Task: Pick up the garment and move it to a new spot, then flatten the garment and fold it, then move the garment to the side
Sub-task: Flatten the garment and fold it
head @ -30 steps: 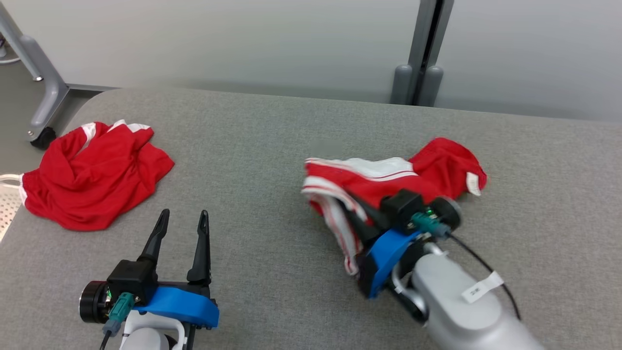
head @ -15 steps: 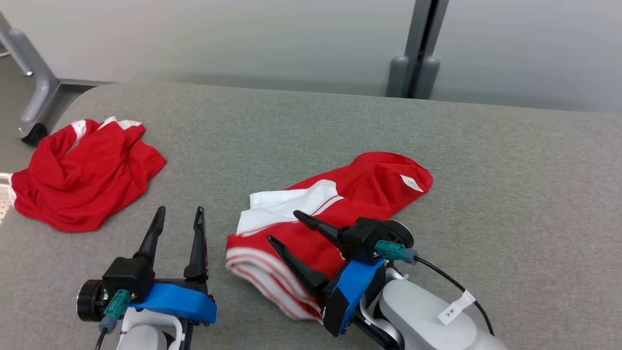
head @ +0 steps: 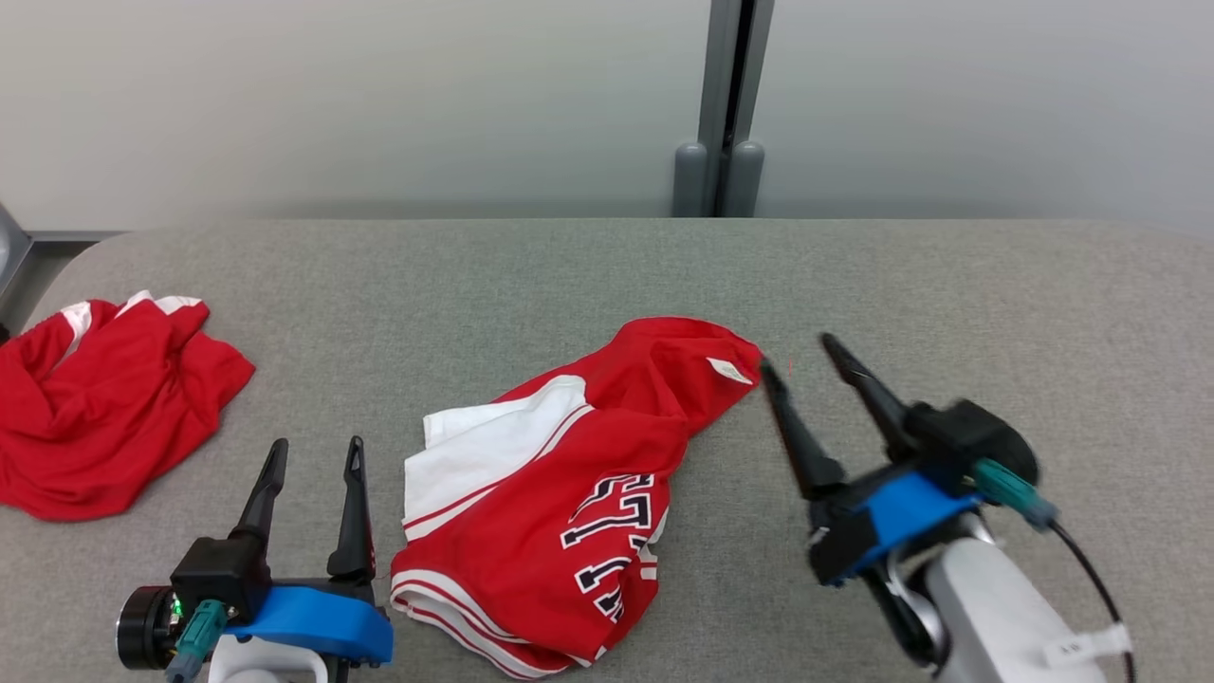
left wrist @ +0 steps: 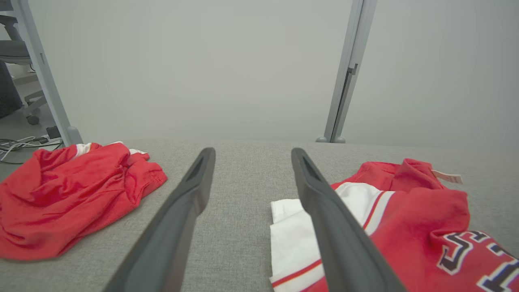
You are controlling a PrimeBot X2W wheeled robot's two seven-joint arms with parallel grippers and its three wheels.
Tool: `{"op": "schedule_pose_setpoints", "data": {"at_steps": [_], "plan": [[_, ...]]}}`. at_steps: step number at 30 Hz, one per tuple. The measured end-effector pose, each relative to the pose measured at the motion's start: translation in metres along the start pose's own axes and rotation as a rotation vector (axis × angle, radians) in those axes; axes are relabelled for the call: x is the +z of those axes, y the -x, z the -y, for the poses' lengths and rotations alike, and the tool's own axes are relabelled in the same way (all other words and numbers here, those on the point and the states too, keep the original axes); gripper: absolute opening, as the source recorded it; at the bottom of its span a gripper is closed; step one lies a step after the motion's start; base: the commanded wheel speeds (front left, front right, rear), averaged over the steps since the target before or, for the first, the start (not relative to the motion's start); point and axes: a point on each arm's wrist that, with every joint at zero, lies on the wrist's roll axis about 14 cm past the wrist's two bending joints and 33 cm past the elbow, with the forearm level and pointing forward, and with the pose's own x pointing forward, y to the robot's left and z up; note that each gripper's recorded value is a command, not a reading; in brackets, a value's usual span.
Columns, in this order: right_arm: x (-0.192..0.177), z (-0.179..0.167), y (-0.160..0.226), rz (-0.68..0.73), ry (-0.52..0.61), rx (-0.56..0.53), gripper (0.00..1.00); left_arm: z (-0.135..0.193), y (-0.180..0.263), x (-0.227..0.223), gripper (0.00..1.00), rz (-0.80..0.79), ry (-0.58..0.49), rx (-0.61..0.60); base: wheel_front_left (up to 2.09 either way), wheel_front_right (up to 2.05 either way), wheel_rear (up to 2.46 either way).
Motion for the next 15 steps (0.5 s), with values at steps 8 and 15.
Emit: {"op": "schedule_pose_setpoints", "data": {"at_steps": [8,15], "plan": [[-0.009,0.058,0.056,-0.01,0.019,-0.231,1.0,-0.002,0.004,0.002,1.0,0.005,-0.016,0.001,0.0,0.0,0.0],[-0.027,0.059,0.085,-0.062,0.017,-0.28,1.0,-0.001,0.008,0.001,1.0,0.002,-0.021,-0.001,0.0,0.0,0.0]]}}
